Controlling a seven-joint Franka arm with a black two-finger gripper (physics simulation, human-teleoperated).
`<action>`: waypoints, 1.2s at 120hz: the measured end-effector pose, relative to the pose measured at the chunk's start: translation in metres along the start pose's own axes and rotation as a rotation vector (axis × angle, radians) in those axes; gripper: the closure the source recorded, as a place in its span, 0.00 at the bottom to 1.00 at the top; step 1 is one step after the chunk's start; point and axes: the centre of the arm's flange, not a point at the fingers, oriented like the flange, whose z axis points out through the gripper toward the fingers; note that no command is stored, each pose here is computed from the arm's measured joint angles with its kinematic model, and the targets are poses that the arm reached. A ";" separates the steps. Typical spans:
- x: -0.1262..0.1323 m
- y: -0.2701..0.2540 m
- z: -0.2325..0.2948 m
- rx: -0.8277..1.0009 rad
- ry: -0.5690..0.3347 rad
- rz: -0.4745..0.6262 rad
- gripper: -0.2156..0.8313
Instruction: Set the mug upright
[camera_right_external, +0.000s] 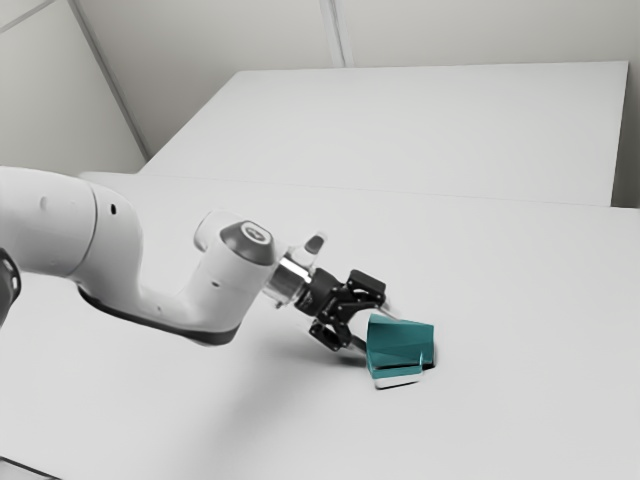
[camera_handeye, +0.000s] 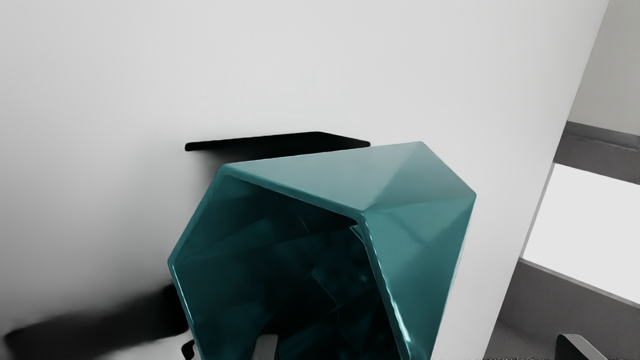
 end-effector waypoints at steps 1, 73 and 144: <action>0.000 0.000 0.001 -0.002 0.000 -0.001 0.21; 0.001 0.030 0.007 -0.060 0.016 0.075 0.91; 0.012 0.131 -0.101 0.314 0.036 0.551 0.95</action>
